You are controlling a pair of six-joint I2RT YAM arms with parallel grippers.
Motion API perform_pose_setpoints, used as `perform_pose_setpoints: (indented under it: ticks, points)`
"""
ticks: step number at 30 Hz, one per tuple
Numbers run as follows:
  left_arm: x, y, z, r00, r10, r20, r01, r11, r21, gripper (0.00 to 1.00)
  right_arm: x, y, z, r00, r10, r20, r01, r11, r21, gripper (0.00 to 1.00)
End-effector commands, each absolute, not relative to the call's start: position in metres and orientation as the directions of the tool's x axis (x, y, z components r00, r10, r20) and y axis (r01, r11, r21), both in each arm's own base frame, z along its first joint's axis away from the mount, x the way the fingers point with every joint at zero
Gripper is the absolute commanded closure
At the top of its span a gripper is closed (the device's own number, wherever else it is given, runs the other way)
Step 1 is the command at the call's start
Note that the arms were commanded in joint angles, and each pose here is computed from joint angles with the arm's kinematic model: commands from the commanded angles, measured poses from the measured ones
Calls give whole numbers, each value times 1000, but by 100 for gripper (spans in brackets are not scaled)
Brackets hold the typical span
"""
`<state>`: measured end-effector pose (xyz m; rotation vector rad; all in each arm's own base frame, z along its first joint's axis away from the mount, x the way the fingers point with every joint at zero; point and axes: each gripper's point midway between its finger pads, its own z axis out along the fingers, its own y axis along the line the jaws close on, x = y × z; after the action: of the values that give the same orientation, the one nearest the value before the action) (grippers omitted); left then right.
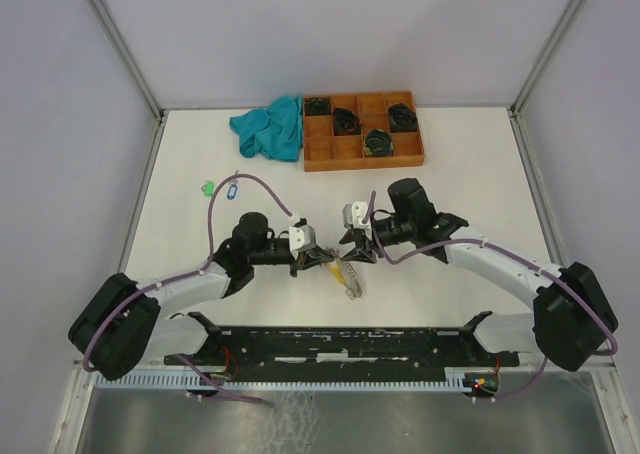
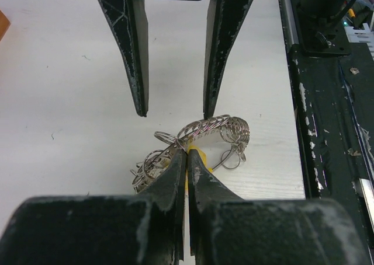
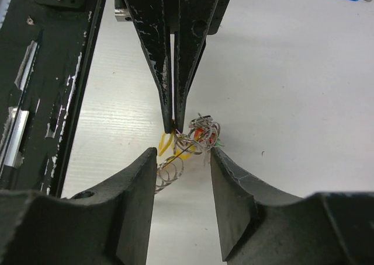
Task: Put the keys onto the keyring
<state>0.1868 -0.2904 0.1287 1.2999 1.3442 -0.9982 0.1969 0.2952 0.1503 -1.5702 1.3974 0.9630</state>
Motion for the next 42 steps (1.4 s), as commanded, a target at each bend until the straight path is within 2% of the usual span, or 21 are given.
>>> perform_pose_setpoints:
  ticks: [1,7,12,27,32,38,42]
  points:
    - [189,-301,155,168,132,-977,984,37,174,97,203,302,161,243,-367,-898,-968,-157,-197,49]
    - [188,-303,154,167,133,-977,985,21,171,97,210,304,157,296,-398,-869,-950,-219,-224,49]
    - [187,-303,153,165,140,-976,986,16,168,97,203,304,150,272,-418,-867,-944,-288,-158,52]
    - [183,-305,152,163,136,-977,987,-9,163,97,199,309,146,236,-412,-880,-942,-320,-103,61]
    - [183,-304,151,162,138,-977,987,-12,162,97,197,308,144,221,-420,-880,-941,-330,-79,72]
    - [183,-304,151,163,144,-976,987,-11,163,97,197,303,144,226,-448,-865,-944,-321,-80,97]
    - [184,-302,147,157,157,-975,987,-3,159,97,199,299,152,237,-457,-857,-951,-289,-110,99]
